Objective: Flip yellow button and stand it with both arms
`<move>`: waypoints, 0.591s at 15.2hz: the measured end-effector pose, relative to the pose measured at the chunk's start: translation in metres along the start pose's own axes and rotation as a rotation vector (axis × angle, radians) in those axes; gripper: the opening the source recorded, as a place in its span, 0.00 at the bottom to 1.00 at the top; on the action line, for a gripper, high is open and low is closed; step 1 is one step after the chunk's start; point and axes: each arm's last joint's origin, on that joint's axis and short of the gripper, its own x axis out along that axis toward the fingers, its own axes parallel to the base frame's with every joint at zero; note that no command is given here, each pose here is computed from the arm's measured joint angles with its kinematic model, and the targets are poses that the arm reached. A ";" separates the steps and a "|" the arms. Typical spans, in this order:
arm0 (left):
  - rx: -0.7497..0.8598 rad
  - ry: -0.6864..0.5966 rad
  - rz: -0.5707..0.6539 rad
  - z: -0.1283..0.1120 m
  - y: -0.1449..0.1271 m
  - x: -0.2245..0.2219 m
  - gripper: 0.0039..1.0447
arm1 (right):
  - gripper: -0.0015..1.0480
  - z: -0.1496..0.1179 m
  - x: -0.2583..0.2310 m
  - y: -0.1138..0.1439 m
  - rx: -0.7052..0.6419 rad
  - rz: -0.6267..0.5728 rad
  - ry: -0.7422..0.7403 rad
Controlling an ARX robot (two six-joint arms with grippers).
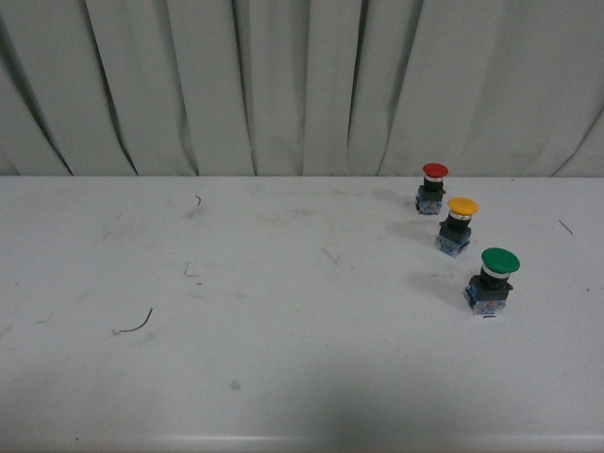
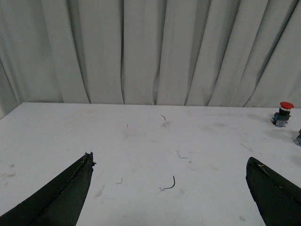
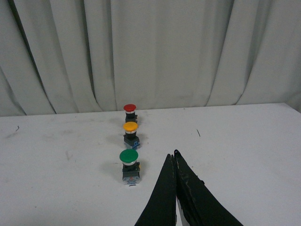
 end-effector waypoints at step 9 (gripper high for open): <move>0.000 0.000 0.000 0.000 0.000 0.000 0.94 | 0.02 0.000 -0.013 0.000 0.000 0.000 0.003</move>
